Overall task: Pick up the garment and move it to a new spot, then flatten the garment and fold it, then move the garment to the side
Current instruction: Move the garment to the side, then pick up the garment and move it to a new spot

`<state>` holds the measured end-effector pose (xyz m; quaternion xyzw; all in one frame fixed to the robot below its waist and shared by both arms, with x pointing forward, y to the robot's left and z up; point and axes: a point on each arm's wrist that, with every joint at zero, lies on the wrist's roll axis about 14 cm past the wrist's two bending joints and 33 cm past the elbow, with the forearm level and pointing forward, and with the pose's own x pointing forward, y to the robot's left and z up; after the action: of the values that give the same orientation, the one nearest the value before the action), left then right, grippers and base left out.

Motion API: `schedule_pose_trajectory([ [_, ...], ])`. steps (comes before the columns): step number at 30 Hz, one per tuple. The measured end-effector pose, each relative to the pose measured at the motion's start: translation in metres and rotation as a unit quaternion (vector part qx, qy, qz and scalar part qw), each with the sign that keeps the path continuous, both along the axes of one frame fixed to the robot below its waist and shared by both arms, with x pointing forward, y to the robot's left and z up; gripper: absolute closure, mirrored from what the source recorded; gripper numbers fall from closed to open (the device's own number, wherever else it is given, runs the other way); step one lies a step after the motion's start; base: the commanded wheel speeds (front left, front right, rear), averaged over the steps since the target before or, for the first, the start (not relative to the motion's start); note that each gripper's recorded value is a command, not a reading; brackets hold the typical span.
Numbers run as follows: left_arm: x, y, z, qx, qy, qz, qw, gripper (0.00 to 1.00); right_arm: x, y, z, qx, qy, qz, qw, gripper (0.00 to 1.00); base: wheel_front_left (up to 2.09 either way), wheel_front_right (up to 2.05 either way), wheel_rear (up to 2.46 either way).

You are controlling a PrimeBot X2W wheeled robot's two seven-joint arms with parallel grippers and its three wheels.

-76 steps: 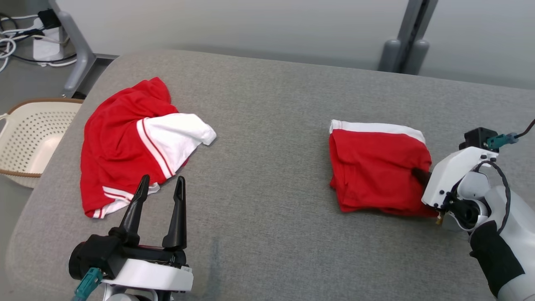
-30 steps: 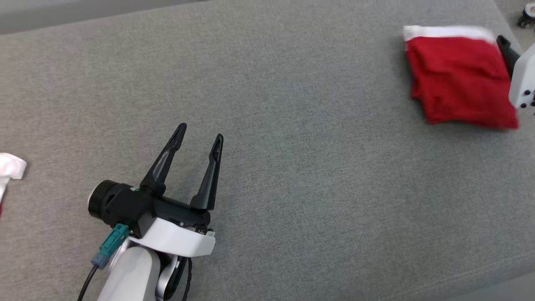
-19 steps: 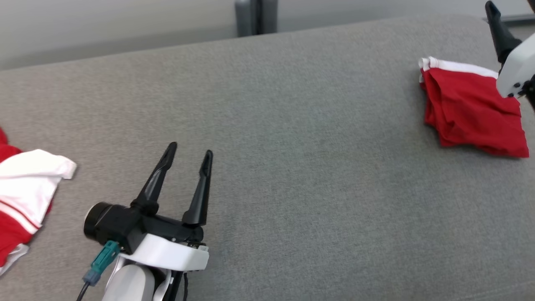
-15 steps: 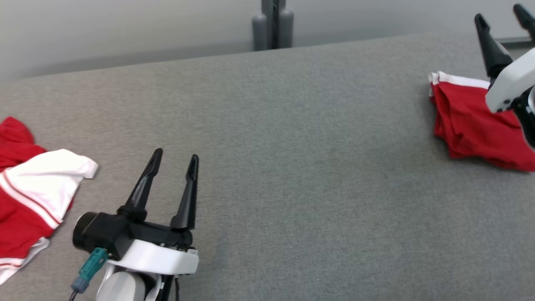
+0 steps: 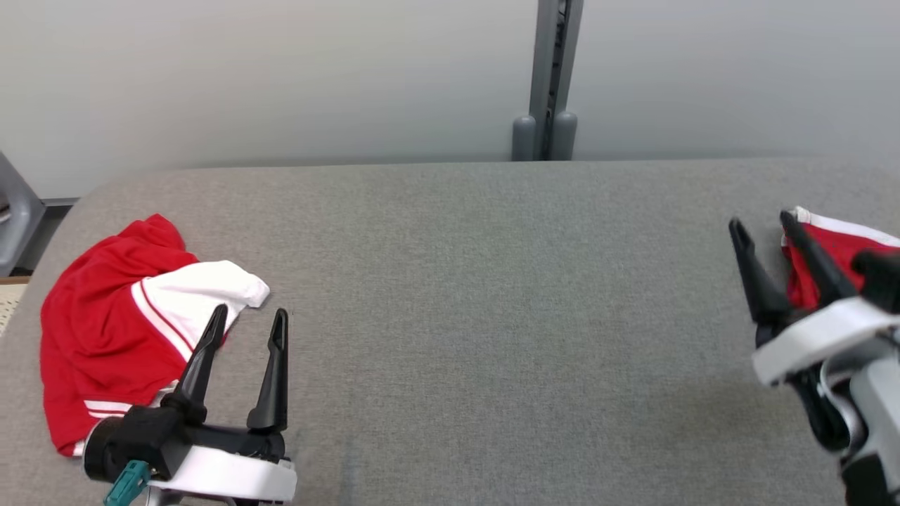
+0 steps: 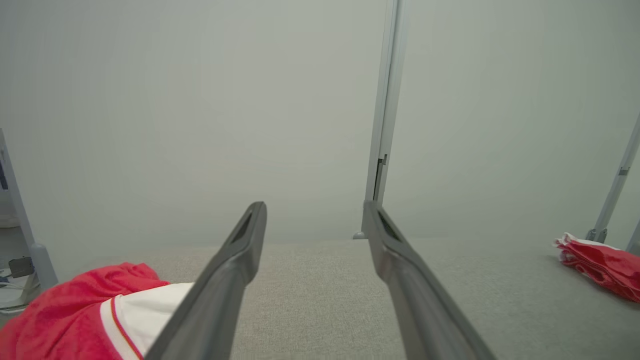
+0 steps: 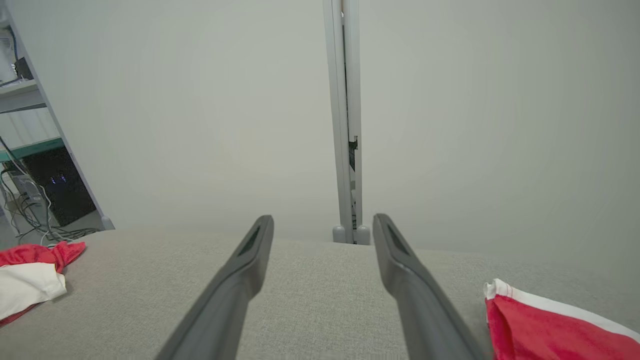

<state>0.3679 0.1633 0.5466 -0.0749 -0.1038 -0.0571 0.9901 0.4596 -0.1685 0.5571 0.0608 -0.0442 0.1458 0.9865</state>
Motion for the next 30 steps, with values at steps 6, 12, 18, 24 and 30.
schedule_pose_trajectory([
  [6,-0.014,0.021,-0.011,-0.005,0.016,0.032,0.999,0.00,-0.040,0.019,-0.012,0.063,-0.004,0.001,0.998,0.00,0.00,0.00,0.00],
  [12,-0.020,0.030,-0.016,-0.005,0.025,0.049,0.998,0.00,-0.069,0.023,-0.029,0.072,0.003,-0.017,0.997,0.00,0.00,0.00,0.00],
  [18,-0.021,0.028,-0.016,0.001,0.024,0.048,0.999,0.00,-0.072,0.021,-0.039,0.052,0.010,-0.030,0.998,0.00,0.00,0.00,0.00],
  [24,-0.022,0.025,-0.016,0.000,0.024,0.048,0.999,0.00,-0.073,0.022,-0.045,0.045,0.017,-0.035,0.998,0.00,0.00,0.00,0.00],
  [30,-0.023,0.022,-0.017,-0.001,0.027,0.047,0.999,0.00,-0.073,0.021,-0.045,0.045,0.017,-0.038,0.998,0.00,0.00,0.00,0.00],
])
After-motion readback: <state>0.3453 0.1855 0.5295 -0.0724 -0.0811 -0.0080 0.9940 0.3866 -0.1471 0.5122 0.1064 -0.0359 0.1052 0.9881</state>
